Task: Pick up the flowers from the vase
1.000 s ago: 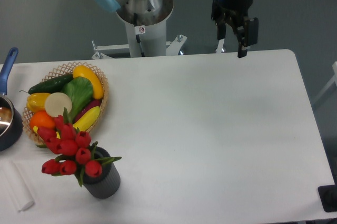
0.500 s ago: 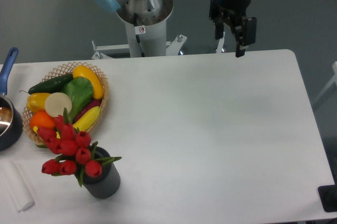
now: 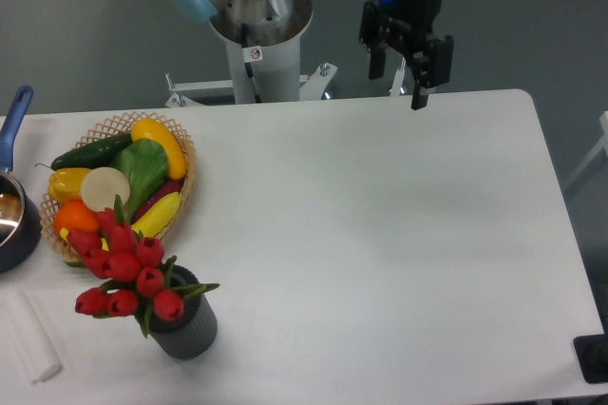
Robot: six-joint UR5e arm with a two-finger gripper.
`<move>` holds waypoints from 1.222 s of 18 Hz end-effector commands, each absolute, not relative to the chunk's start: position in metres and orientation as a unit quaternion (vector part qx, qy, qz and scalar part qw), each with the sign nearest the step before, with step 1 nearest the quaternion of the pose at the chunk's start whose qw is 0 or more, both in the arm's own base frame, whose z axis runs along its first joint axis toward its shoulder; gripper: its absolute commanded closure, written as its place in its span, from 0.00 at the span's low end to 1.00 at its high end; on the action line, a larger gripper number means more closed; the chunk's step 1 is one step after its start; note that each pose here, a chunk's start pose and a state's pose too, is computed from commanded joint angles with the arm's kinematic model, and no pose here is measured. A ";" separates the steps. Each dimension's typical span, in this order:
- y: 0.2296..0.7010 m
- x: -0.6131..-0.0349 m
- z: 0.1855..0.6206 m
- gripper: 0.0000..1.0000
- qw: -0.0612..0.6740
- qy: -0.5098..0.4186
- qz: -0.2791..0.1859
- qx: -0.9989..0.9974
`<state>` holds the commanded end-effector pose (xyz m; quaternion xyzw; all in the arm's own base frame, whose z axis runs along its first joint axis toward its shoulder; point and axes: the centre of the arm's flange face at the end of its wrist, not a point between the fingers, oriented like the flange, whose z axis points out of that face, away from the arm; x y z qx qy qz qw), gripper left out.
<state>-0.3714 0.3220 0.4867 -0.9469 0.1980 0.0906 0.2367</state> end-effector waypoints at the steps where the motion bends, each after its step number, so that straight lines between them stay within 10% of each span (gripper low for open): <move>1: 0.327 -0.373 0.483 0.00 0.260 0.167 0.072 -0.948; 13: 0.376 -0.334 0.439 0.00 0.394 0.120 -0.057 -0.910; 22: 0.447 -0.324 0.415 0.00 0.424 0.105 -0.058 -0.898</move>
